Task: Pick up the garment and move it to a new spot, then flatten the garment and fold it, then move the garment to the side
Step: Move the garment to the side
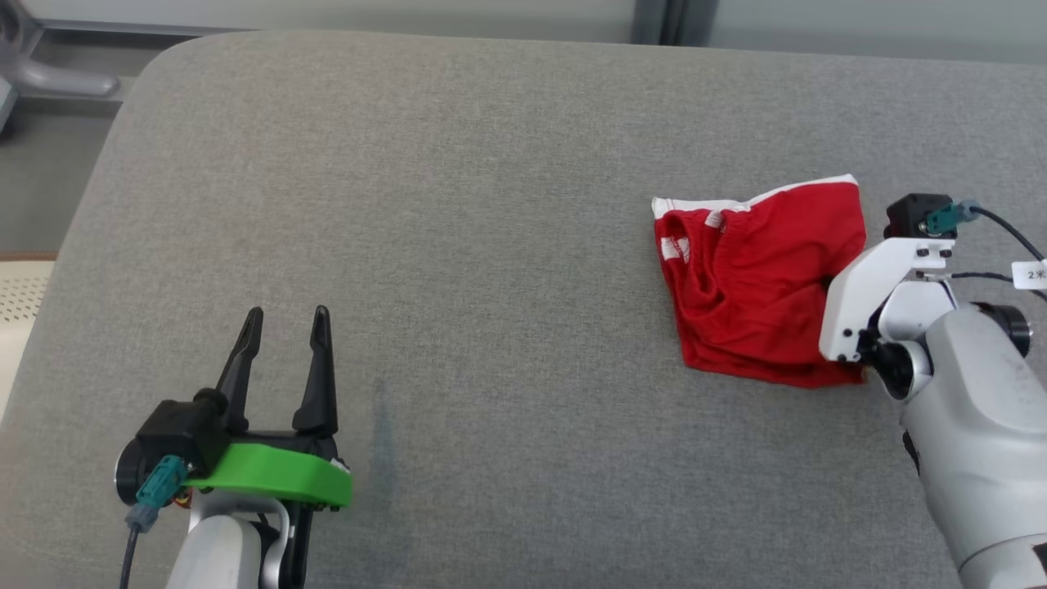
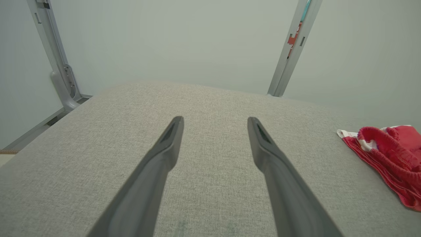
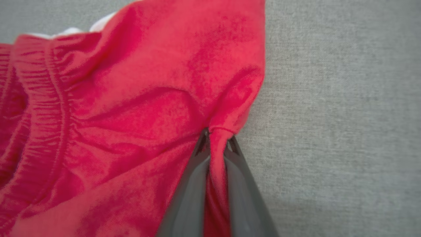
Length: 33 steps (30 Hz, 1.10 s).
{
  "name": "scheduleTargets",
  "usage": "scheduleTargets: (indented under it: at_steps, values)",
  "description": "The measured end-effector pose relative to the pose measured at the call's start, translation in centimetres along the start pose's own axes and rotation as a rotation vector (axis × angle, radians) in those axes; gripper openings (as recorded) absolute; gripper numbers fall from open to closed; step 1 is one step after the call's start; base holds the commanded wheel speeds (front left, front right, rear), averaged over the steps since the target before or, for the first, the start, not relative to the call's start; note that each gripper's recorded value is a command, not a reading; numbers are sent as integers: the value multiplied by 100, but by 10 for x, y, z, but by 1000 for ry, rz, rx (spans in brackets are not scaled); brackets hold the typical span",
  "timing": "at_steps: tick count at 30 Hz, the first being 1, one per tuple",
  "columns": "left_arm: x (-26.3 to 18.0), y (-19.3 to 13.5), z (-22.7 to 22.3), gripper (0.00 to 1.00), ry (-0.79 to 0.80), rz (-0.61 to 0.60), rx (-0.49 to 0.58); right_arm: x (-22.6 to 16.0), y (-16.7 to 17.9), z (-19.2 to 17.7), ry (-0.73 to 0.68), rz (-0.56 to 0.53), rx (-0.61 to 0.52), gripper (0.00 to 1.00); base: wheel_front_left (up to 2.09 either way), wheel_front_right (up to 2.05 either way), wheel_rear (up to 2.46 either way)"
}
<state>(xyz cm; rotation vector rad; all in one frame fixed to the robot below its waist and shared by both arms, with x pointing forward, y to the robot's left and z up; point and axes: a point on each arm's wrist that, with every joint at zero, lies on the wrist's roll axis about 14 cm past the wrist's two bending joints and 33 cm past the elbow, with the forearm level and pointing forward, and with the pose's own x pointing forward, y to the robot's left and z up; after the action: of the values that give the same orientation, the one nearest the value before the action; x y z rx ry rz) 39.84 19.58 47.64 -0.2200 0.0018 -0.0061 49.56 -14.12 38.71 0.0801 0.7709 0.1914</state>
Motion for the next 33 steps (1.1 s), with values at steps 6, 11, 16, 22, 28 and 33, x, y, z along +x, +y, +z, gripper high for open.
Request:
scheduleTargets:
  at_steps: [6, 11, 16, 22, 28, 33]
  values:
    - [13, -15, 4, 100, -21, -44, -15, -26, -38, 56, -103, -96, -164, 0, 0, 0, 0]
    - [31, -37, 7, 100, -43, -104, -32, -60, -80, 92, -168, -190, -238, 0, 0, 0, 0]
    - [52, -63, 2, 100, -46, -172, -53, -94, -130, 99, -182, -298, -260, 0, 0, 0, 0]
    - [70, -90, -16, 100, -12, -258, -53, -123, -182, 91, -176, -409, -232, 0, 0, 0, 0]
    - [90, -102, -36, 100, 20, -316, -36, -136, -229, 79, -145, -526, -231, 0, 0, 0, 0]
    - [100, -110, -53, 100, 48, -350, -37, -148, -270, 64, -91, -634, -247, 0, 0, 0, 0]
